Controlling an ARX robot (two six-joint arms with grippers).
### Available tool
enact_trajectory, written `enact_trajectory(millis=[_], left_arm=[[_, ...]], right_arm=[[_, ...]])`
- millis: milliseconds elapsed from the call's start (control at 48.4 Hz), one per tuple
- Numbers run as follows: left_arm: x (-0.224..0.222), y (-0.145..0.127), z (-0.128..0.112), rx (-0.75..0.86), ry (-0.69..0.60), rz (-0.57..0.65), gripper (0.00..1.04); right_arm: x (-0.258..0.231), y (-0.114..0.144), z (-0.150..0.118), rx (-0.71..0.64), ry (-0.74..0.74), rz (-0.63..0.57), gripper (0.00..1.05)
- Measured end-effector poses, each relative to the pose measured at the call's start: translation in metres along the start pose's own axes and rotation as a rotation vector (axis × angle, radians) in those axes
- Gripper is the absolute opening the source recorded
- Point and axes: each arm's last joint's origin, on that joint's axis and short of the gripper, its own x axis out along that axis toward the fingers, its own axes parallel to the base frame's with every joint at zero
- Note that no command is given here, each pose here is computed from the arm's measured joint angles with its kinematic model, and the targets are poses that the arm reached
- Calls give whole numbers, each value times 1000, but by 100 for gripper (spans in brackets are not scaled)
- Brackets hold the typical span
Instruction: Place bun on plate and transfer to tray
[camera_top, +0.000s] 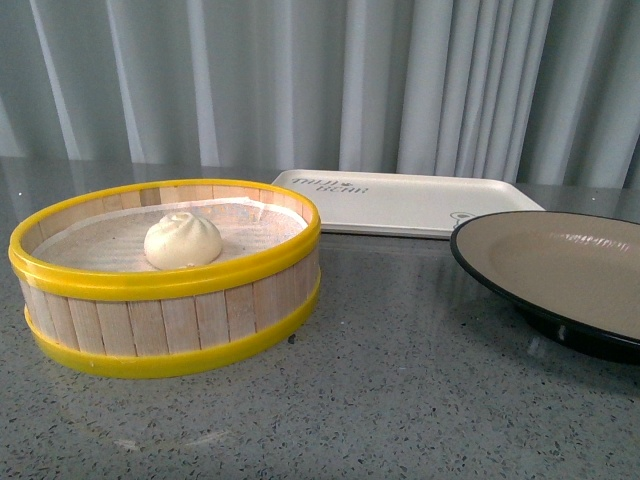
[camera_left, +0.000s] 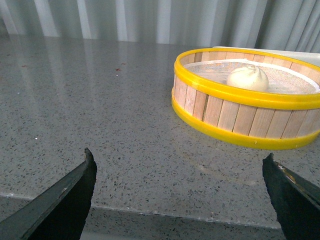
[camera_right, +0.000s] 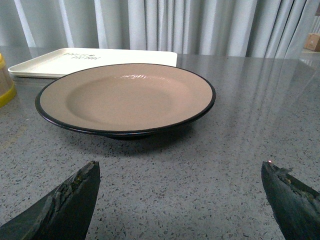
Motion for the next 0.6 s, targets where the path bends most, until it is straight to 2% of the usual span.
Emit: enact_trajectory(millis=[599], left_arm=[[0,0,0,0,0,0,98]], right_arm=[[0,0,0,0,0,0,96]])
